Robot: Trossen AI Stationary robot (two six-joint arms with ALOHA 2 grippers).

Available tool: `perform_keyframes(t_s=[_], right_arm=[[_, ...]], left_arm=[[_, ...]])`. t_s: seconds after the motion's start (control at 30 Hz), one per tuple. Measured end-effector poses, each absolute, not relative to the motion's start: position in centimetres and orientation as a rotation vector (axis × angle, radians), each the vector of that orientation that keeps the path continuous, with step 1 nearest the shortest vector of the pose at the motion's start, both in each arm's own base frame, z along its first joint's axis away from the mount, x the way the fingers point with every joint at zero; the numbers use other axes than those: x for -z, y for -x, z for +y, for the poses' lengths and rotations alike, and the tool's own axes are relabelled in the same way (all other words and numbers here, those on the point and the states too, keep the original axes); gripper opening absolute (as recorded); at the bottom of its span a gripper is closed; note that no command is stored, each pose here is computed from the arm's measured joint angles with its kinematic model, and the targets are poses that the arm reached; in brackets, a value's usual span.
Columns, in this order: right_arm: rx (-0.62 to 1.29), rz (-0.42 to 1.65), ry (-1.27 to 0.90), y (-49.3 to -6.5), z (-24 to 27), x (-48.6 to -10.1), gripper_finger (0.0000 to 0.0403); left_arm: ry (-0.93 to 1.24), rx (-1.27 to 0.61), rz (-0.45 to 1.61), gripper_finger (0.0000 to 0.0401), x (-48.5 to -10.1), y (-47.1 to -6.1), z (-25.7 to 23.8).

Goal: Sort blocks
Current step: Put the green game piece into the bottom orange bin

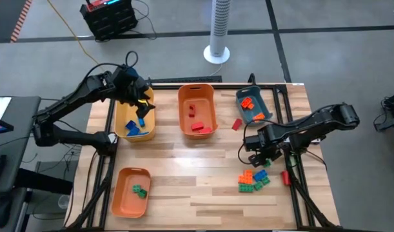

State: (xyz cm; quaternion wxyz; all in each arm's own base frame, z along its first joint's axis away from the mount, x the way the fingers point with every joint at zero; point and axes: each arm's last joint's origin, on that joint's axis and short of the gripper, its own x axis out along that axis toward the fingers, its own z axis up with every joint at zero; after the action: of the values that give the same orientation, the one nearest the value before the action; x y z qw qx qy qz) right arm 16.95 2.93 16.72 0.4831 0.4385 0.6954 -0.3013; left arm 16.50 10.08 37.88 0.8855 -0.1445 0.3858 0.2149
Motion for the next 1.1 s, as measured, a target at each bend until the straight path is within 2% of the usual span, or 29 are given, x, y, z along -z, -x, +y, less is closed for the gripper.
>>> perform_keyframes(t_s=[0.33, 0.47, 0.77, 0.87, 1.1], right_arm=[[0.669, 1.637, -1.100, -16.4, 2.9, -13.9, 0.0226], [0.704, 1.627, -1.074, -16.2, 2.7, -13.7, 0.0224], [0.689, 1.654, -1.069, -16.0, 2.7, -13.8, 0.0188], [0.689, 1.675, -1.072, -15.8, 2.8, -13.8, 0.0193], [0.540, 1.720, -0.959, -15.7, 3.1, -13.9, 0.0224]], left_arm=[[0.322, -0.457, 0.808, 0.0251, -37.8, -16.4, 10.0], [0.330, -0.458, 0.819, 0.0251, -37.7, -16.4, 10.0], [0.331, -0.458, 0.824, 0.0251, -37.7, -16.3, 10.0], [0.331, -0.458, 0.824, 0.0251, -37.7, -16.3, 10.0], [0.333, -0.453, 0.824, 0.0251, -37.7, -16.3, 10.0]])
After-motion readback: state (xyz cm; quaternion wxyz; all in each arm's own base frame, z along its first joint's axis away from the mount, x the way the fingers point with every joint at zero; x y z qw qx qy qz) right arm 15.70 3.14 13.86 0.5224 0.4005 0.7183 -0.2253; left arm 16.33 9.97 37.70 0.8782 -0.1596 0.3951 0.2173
